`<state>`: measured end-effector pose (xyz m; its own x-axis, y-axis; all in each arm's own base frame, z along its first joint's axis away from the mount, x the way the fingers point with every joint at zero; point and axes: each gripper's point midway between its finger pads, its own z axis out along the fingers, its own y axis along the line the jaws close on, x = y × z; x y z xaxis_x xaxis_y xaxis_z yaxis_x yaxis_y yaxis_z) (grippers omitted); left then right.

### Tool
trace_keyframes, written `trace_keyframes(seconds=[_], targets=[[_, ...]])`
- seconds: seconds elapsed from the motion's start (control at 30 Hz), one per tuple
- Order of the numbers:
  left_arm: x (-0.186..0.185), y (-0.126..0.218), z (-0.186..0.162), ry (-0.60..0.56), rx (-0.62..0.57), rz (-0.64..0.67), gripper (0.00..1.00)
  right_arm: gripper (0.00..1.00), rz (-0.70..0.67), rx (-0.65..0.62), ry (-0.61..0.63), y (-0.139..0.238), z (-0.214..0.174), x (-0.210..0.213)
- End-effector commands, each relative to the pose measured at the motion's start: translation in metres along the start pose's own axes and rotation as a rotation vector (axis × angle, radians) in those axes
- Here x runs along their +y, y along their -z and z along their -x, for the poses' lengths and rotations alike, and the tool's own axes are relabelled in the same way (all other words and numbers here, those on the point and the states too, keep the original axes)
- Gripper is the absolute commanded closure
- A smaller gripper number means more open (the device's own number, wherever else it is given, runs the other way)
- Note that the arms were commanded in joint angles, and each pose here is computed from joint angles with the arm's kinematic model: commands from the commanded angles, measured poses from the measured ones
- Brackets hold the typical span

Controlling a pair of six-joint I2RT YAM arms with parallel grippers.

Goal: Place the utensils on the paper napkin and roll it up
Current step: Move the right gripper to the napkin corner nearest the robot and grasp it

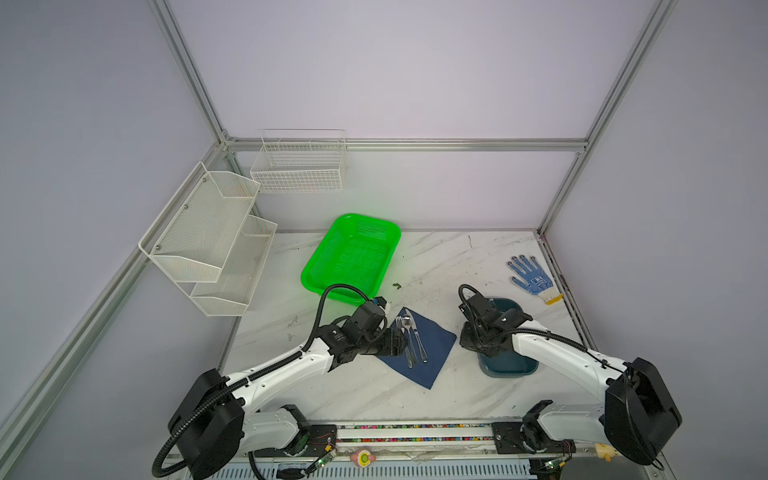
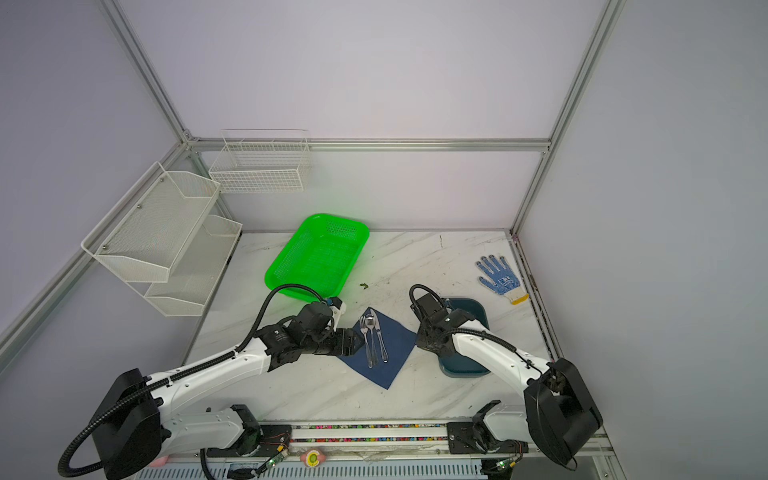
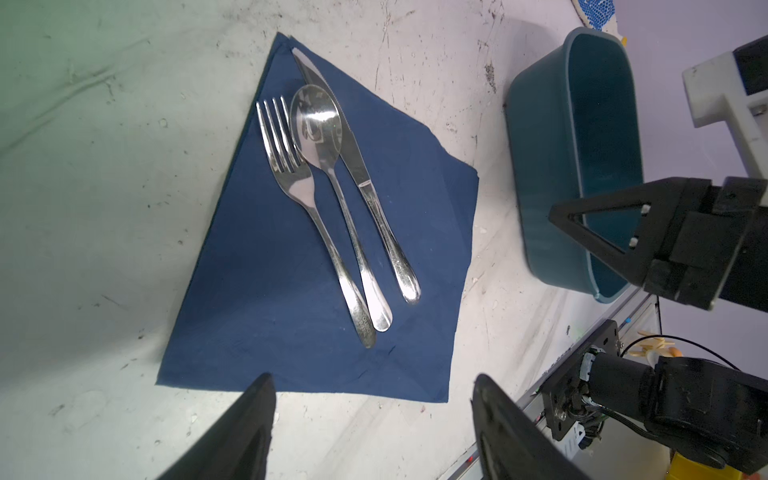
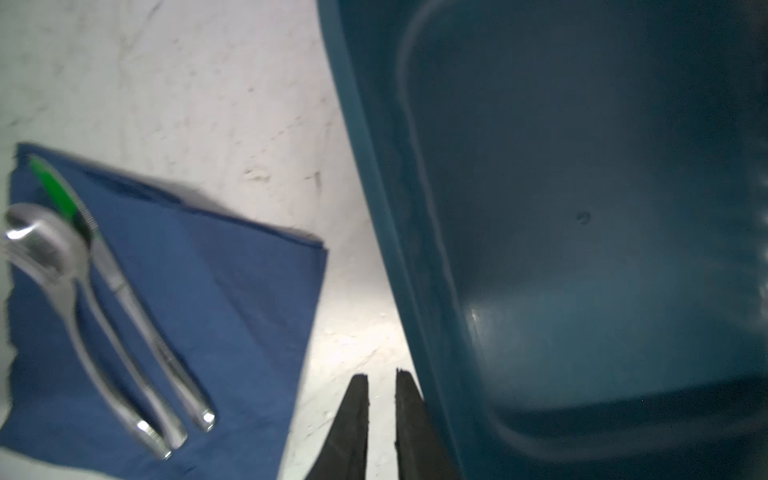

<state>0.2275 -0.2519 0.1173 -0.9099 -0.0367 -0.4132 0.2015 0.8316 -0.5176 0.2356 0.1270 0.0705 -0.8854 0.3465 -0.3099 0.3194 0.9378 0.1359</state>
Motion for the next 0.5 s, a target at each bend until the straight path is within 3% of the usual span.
trace_keyframes(seconds=[0.0,0.13,0.27,0.47], targets=[[0.007,-0.001,-0.012,0.020,0.005,0.005,0.26,0.82,-0.098,-0.080,-0.016,0.005,0.013,-0.020],[0.010,-0.003,-0.019,0.008,0.009,0.019,0.27,0.81,0.252,-0.040,0.050,0.028,0.000,0.038],[0.010,-0.001,-0.021,0.007,-0.008,0.017,0.28,0.74,0.581,0.061,0.104,0.058,-0.041,0.080],[0.012,-0.005,-0.022,0.018,-0.031,0.010,0.30,0.73,0.610,0.209,0.175,0.054,-0.113,0.096]])
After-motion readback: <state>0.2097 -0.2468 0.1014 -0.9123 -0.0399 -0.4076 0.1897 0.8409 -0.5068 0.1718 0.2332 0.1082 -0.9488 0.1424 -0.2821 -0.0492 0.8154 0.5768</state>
